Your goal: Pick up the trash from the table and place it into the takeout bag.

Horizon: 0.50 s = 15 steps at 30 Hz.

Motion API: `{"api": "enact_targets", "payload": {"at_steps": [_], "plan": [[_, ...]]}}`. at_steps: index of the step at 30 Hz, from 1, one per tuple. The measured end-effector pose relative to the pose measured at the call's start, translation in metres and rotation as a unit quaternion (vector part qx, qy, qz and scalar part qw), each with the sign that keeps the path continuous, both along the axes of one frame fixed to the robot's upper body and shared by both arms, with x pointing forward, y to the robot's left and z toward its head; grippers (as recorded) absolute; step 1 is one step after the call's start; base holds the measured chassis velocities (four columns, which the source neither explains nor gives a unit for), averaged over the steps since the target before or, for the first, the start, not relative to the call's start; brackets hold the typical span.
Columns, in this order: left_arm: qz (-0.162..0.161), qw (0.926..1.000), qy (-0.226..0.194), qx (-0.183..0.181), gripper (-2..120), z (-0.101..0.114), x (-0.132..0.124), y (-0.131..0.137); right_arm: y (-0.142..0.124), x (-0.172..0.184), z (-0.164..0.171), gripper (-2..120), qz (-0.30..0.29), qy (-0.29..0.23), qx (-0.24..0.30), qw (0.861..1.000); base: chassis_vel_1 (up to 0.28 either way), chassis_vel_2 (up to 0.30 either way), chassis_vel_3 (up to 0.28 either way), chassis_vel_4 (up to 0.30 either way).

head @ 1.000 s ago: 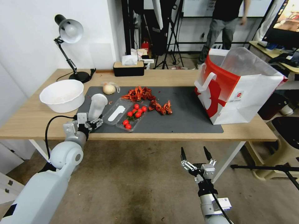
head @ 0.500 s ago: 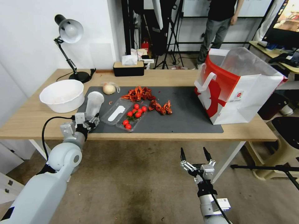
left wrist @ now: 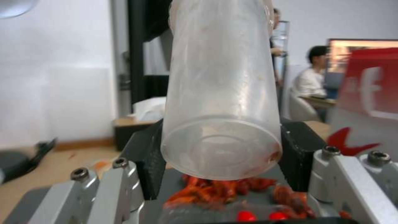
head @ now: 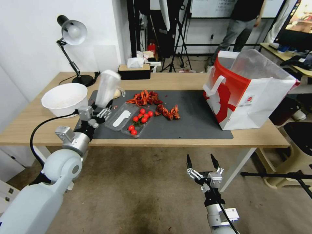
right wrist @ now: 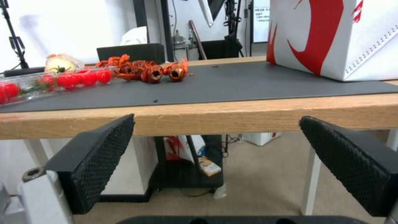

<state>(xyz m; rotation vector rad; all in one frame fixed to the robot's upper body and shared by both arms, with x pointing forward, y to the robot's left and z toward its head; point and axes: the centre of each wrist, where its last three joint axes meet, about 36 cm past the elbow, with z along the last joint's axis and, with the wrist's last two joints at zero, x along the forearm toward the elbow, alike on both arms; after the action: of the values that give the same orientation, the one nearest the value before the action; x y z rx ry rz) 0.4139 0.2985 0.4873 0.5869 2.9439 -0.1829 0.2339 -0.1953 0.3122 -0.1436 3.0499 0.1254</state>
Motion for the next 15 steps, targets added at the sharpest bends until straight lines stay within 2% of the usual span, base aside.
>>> {"api": "enact_targets", "payload": {"at_steps": [1,4,5,8,9,12,13,15], "plan": [[0.0,1.0,0.0,0.0,53,0.0,0.0,0.0,0.0,0.0,0.0,100,0.0,0.0,0.0,1.0,0.0,0.0,0.0,0.0],[-0.043,0.9988,-0.022,0.01,53,0.013,0.012,-0.005,0.003,0.002,-0.001,100,0.007,0.001,0.0,1.0,0.0,0.0,0.0,0.0],[-0.043,0.9988,-0.022,0.01,53,0.013,0.012,-0.005,0.003,0.002,-0.001,100,0.007,0.001,0.0,1.0,0.0,0.0,0.0,0.0],[-0.084,0.9953,-0.048,0.013,53,0.029,0.038,-0.013,0.003,0.0,-0.002,100,0.004,0.004,0.001,1.0,0.0,0.0,0.0,0.0],[-0.084,0.9953,-0.048,0.013,53,0.029,0.038,-0.013,0.003,0.0,-0.002,100,0.004,0.004,0.001,1.0,0.0,0.0,0.0,0.0],[-0.137,0.9877,-0.073,0.016,53,0.038,0.064,-0.023,0.003,-0.001,-0.003,100,0.0,0.007,0.001,1.0,0.0,0.0,0.0,0.0],[-0.137,0.9877,-0.073,0.016,53,0.038,0.064,-0.023,0.003,-0.001,-0.003,100,0.0,0.007,0.001,1.0,0.0,0.0,0.0,0.0],[-0.163,0.9833,-0.079,0.018,53,0.037,0.078,-0.029,0.003,-0.002,-0.003,100,-0.001,0.008,0.001,1.0,0.0,0.0,0.0,0.0]]}}
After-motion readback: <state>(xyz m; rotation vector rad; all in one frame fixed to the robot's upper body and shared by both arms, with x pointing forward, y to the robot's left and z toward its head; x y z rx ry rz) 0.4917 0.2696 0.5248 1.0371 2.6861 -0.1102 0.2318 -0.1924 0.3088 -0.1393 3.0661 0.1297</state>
